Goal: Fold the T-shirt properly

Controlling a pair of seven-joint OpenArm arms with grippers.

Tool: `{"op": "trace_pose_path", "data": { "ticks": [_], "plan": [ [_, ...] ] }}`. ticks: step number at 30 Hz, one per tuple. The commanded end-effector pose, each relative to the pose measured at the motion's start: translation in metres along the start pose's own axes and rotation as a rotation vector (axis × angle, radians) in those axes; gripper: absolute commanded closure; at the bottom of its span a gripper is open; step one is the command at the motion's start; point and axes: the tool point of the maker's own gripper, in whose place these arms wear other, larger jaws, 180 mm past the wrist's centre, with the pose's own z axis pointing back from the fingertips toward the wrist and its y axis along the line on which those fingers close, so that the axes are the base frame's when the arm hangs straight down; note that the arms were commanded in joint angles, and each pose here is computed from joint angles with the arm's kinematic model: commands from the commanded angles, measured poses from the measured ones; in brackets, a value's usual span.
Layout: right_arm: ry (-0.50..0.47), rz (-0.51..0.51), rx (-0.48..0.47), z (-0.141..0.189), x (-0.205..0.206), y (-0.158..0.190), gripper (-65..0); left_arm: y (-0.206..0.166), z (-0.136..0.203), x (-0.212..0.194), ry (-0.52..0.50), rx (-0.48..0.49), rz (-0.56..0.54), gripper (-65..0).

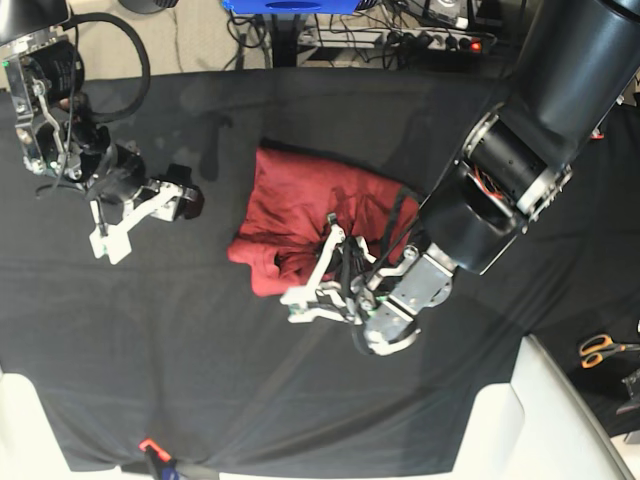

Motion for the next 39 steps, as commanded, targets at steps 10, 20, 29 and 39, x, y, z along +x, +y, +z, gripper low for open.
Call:
{"op": "trace_pose_path", "data": {
  "ticks": [10,20,29,39],
  "plan": [
    [-0.032,0.021,0.023,0.004,0.012,0.007,-36.3,0.005,0.009,-0.037,0.040,0.012,0.127,0.0],
    [-0.023,0.002,0.043,0.000,0.006,0.015,-36.3,0.005,0.014,-0.027,0.017,0.031,0.095,0.0],
    [-0.023,0.002,0.043,0.000,0.006,0.015,-36.3,0.006,0.014,-0.031,0.022,0.029,0.104,0.0],
    [-0.023,0.002,0.043,0.000,0.006,0.015,-36.3,-0.021,0.004,0.008,-0.036,-0.024,0.073,0.0]
  ]
}}
